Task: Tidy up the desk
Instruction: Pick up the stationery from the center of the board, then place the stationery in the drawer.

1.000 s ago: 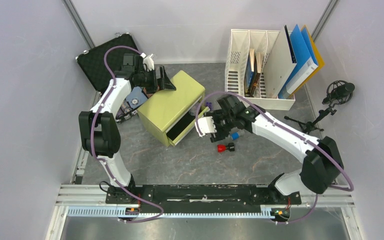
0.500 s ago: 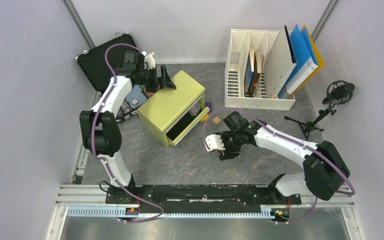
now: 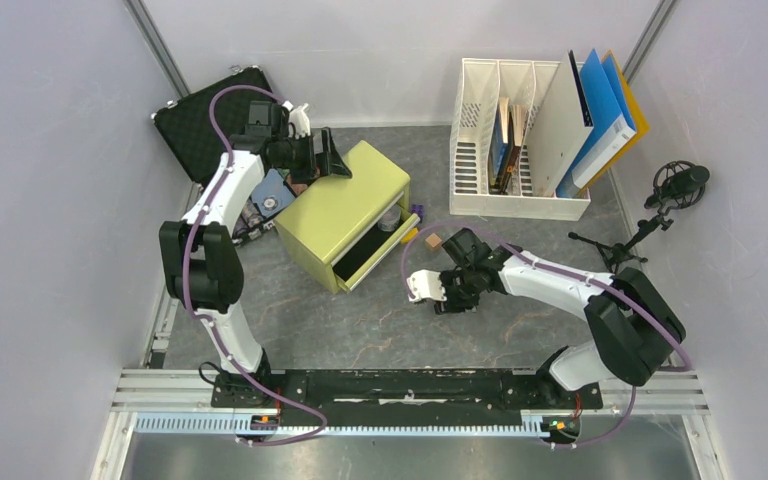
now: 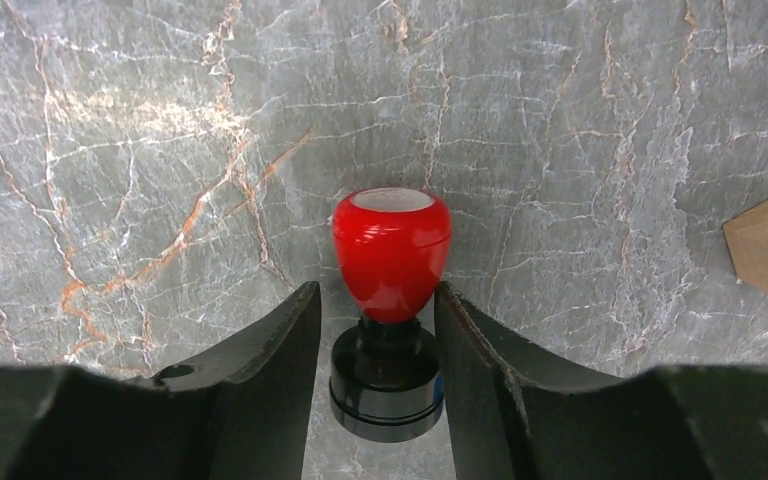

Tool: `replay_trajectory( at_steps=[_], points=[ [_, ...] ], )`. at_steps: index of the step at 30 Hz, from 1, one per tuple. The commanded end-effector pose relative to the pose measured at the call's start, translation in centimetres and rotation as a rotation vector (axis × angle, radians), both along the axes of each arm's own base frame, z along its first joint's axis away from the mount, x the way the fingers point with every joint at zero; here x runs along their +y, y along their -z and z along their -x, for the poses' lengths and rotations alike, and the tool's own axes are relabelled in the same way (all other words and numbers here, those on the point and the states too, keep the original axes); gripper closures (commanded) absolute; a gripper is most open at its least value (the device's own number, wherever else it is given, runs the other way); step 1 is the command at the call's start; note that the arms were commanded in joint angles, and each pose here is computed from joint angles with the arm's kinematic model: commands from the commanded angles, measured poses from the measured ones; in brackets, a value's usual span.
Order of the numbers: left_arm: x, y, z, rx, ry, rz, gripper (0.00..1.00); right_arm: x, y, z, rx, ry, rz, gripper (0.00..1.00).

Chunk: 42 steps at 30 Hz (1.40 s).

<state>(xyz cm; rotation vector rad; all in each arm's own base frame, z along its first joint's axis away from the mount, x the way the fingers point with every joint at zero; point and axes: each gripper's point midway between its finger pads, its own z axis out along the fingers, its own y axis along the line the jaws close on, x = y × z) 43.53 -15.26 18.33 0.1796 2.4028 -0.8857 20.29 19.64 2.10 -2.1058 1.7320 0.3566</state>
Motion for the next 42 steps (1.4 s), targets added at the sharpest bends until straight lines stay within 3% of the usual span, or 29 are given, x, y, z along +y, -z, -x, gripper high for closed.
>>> replay_trajectory(
  at_steps=[1,8,11,24,32,42],
  points=[
    [2.3,0.3,-2.3,-0.060,-0.061,-0.114,0.00,1.1,-0.9,-0.9,-0.017,0.036,-0.040,0.52],
    [2.7,-1.4,-2.9,-0.089,-0.075,-0.121,0.00,2.7,-2.6,-0.7,0.007,0.027,-0.069,0.85],
    [3.1,-2.4,-3.2,-0.108,-0.086,-0.119,0.00,3.7,-3.8,-0.8,-0.002,0.012,-0.082,0.91],
    [4.8,-6.7,-2.9,-0.194,-0.135,-0.146,0.00,10.6,-12.7,-7.1,-0.317,-0.243,-0.068,0.92],
    [5.5,-6.8,-2.0,-0.188,-0.154,-0.147,0.00,15.3,-13.4,-9.7,-0.540,-0.417,-0.004,0.92],
    [6.4,-6.3,-1.5,-0.174,-0.166,-0.157,0.00,18.4,-12.5,-9.6,-0.607,-0.504,0.021,0.92]
  ],
)
